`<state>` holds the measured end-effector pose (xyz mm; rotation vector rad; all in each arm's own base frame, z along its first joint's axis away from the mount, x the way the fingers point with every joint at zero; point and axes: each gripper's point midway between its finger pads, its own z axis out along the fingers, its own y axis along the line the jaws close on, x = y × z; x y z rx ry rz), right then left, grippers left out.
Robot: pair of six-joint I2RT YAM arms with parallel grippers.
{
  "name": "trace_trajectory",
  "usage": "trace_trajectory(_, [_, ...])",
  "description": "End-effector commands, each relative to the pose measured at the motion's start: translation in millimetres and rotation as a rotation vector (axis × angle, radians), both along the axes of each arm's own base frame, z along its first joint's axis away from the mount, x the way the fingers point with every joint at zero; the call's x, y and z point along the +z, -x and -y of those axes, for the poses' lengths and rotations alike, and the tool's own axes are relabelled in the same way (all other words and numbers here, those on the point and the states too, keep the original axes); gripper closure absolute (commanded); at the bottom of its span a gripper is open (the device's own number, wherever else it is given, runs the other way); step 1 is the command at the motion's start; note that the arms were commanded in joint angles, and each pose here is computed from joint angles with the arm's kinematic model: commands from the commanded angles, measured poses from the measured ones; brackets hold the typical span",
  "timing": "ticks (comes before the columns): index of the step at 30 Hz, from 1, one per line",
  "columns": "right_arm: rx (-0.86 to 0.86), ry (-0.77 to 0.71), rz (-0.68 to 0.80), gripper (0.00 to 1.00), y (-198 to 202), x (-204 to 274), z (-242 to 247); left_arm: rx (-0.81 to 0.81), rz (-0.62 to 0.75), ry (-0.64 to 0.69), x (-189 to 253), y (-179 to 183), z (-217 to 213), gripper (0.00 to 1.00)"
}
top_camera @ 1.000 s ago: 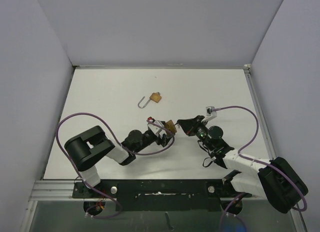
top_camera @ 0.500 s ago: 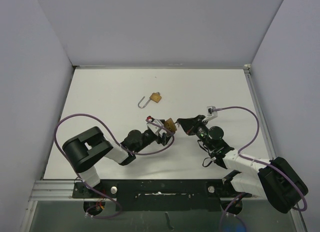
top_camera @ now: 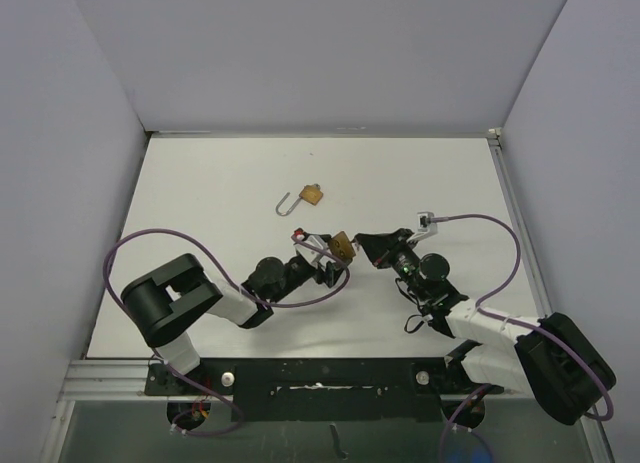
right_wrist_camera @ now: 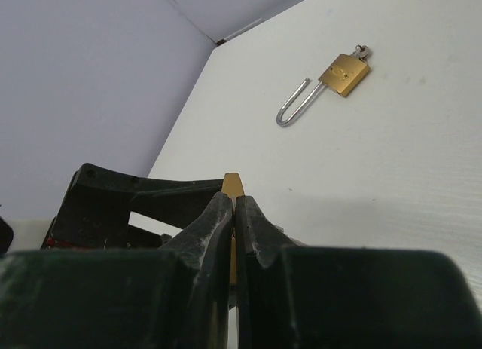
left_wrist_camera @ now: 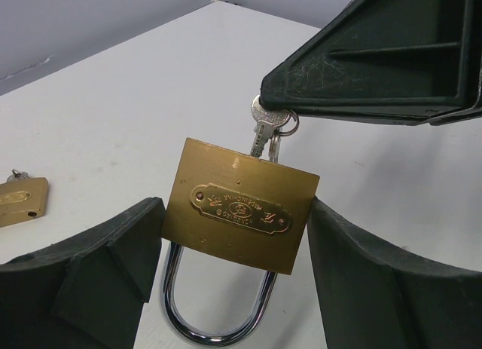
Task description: Unlock with the key
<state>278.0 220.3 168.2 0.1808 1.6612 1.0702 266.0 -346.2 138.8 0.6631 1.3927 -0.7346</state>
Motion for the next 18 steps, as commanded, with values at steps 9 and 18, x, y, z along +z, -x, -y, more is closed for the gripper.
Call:
trace_trajectory(9, [0.038, -0.021, -0.007, 1.00, -1, -3, -11, 0.020, 0.234, 0.289, 122, -9, 7, 1.00])
trace_trajectory(18, [0.057, -0.018, -0.034, 1.00, -2, -8, -16, 0.049, 0.259, 0.314, 136, -14, 3, 1.00])
